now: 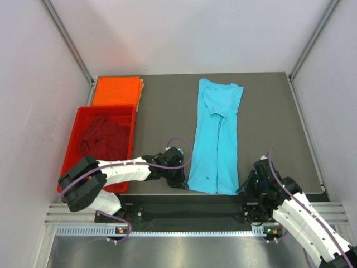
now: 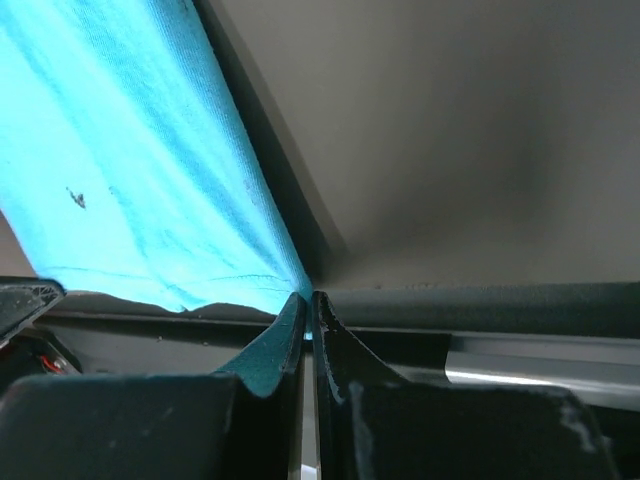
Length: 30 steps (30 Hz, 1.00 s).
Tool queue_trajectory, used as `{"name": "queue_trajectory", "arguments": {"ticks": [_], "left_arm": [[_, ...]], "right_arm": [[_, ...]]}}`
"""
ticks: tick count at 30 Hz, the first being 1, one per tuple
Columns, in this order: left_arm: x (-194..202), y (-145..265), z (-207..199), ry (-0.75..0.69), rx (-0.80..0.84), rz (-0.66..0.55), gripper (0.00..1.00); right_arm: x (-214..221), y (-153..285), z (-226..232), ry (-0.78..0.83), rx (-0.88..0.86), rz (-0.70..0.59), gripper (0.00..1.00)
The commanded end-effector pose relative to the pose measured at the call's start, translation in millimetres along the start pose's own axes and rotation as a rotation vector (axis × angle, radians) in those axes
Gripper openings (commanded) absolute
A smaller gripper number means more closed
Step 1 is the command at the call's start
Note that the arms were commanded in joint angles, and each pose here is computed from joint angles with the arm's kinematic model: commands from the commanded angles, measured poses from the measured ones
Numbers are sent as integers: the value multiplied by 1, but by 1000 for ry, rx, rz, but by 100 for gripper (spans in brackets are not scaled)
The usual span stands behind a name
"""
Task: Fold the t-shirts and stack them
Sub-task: Fold the tshirt
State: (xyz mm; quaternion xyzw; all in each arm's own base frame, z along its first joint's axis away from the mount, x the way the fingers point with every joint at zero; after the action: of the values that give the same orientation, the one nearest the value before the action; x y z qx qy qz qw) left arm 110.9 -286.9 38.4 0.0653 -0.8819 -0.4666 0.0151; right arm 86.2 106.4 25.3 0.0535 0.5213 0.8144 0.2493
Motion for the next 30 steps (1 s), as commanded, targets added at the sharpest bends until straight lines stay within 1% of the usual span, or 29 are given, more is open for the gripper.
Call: {"name": "queue_trajectory", "arguments": {"ticks": [1, 11, 19, 30], "left_arm": [[4, 4, -8, -1, 47, 9, 0], [11, 10, -22, -7, 81, 10, 0], [12, 5, -11, -6, 42, 8, 0], [9, 20, -23, -21, 77, -17, 0]], "right_arm": [[5, 16, 7, -19, -25, 13, 0], [6, 21, 9, -26, -52, 2, 0], [10, 18, 4, -27, -49, 11, 0], [6, 29, 12, -20, -64, -2, 0]]}}
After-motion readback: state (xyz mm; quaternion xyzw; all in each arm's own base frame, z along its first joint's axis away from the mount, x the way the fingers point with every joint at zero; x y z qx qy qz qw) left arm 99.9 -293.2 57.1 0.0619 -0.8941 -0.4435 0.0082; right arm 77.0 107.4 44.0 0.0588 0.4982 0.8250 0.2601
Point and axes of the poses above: each gripper's point midway between its finger pads, its own y axis back along the fingers, its own z axis along the line the jaws close on, x = y × z, the point moved 1 cm from there along y, back along the fingers, and after that the axes turned 4 degrees about y, right-handed, at the moved point
